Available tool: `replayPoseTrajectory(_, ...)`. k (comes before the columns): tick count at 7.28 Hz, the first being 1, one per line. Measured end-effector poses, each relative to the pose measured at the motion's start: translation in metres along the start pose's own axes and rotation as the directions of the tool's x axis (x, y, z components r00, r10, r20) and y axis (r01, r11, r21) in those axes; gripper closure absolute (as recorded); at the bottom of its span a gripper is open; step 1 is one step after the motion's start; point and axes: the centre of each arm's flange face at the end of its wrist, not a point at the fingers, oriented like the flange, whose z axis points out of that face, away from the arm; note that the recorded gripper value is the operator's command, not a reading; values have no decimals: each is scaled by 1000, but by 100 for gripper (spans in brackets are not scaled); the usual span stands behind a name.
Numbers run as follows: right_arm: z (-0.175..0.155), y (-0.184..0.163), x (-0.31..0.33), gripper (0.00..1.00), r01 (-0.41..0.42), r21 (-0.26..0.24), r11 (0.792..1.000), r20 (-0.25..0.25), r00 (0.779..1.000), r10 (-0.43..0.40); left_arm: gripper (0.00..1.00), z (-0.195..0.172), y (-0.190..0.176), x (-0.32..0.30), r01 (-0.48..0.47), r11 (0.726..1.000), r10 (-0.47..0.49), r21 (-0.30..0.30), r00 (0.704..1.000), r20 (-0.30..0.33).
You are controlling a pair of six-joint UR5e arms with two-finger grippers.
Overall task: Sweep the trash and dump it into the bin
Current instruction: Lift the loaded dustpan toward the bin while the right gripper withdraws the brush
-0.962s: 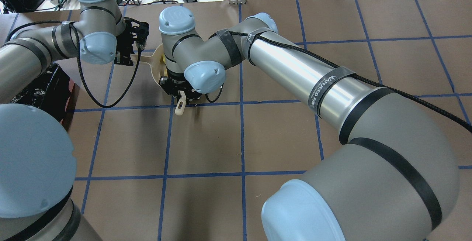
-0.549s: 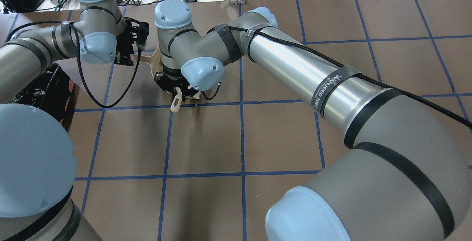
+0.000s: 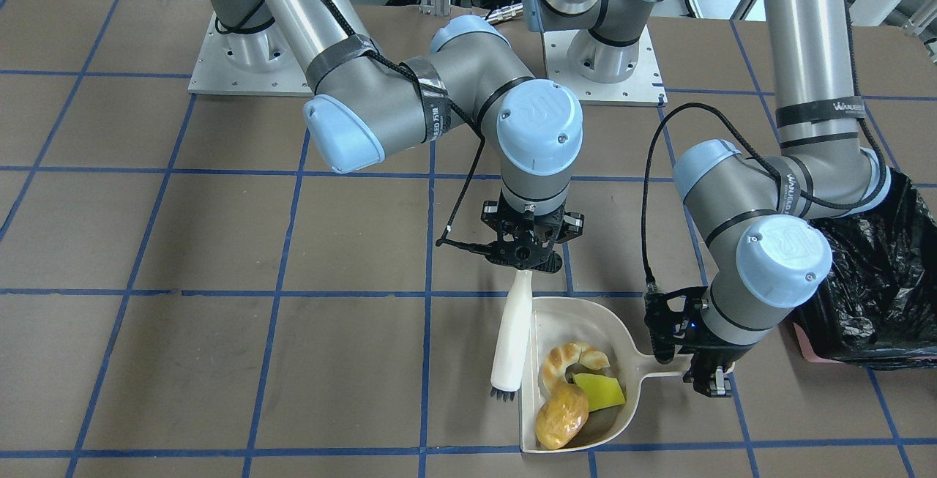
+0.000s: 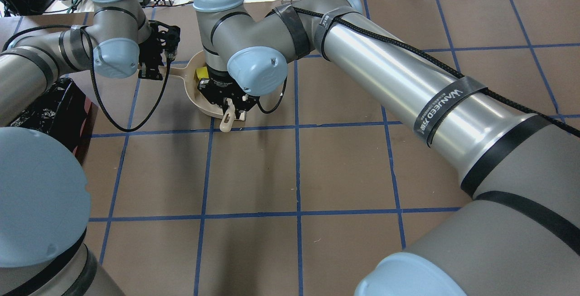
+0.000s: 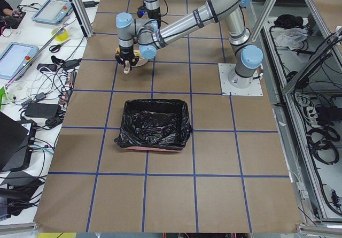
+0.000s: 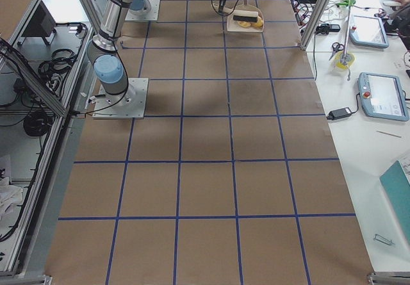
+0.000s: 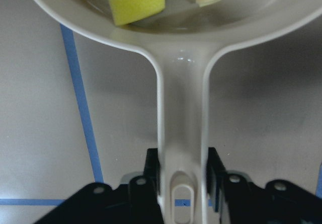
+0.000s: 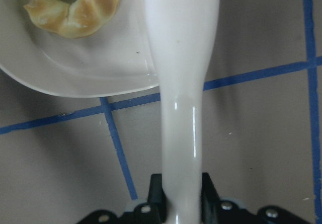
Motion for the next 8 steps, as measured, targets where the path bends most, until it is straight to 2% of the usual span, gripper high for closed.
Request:
replayPoseTrajectory(2, -27, -21, 40, 100, -10, 6, 1000, -75, 997, 11, 100, -9, 7, 3, 22, 996, -23, 85, 1000, 3)
replayPoseTrajectory(4, -76, -54, 120, 100, 33, -20, 999, -123, 992, -35, 100, -25, 31, 7, 67, 979, -72, 193, 997, 19)
replayPoseTrajectory(6, -107, -85, 223, 100, 94, -34, 995, -128, 987, -98, 100, -47, 64, 16, 133, 930, -141, 341, 990, -2)
replayPoseTrajectory(7, -112, -101, 276, 100, 117, -36, 993, -138, 983, -120, 100, -63, 77, 22, 153, 914, -161, 375, 987, -12)
replayPoseTrajectory(8, -107, -120, 329, 100, 144, -33, 989, -172, 974, -148, 100, -84, 89, 27, 158, 905, -166, 394, 986, -15)
